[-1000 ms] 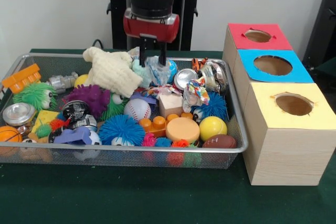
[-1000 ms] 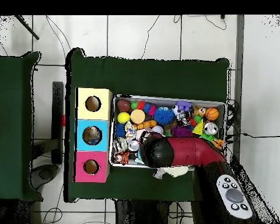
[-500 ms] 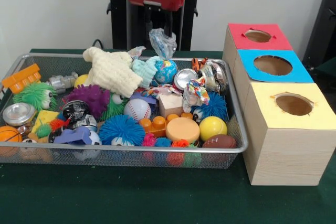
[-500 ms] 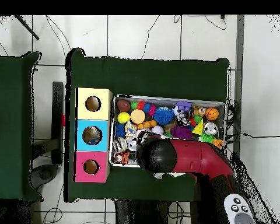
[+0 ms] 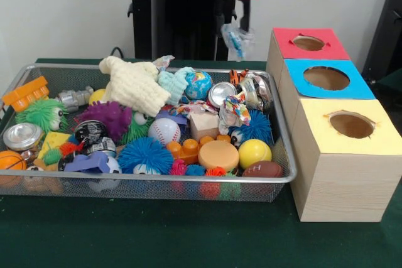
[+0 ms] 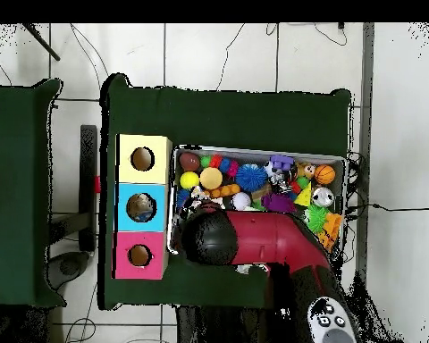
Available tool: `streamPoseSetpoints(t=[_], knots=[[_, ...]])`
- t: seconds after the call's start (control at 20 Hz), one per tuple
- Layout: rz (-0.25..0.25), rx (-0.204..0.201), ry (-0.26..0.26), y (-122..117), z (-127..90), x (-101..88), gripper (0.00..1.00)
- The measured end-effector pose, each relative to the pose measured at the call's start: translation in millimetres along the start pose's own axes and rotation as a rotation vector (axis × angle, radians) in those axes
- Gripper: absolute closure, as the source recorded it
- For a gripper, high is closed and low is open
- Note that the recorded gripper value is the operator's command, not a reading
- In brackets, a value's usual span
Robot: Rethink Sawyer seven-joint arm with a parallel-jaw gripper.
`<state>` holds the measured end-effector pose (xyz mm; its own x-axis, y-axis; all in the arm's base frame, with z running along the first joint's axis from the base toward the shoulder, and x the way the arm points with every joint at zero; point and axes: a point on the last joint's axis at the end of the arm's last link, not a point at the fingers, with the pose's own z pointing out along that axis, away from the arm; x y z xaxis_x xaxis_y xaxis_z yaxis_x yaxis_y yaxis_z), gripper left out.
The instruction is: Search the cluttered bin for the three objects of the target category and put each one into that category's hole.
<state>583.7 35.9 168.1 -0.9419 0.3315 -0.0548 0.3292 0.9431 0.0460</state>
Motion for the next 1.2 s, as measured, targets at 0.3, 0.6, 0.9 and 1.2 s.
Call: streamPoseSetpoints(t=[0.3, 0.6, 0.9, 1.2], knots=[[-0.044, -0.031, 0.011, 56, -6, 19.9, 1.0], [-0.079, -0.047, 0.026, 98, -7, 41.4, 1.0], [-0.104, -0.035, 0.037, 116, 6, 49.5, 1.0], [-0.086, -0.008, 0.08, 108, 38, 49.0, 1.0]])
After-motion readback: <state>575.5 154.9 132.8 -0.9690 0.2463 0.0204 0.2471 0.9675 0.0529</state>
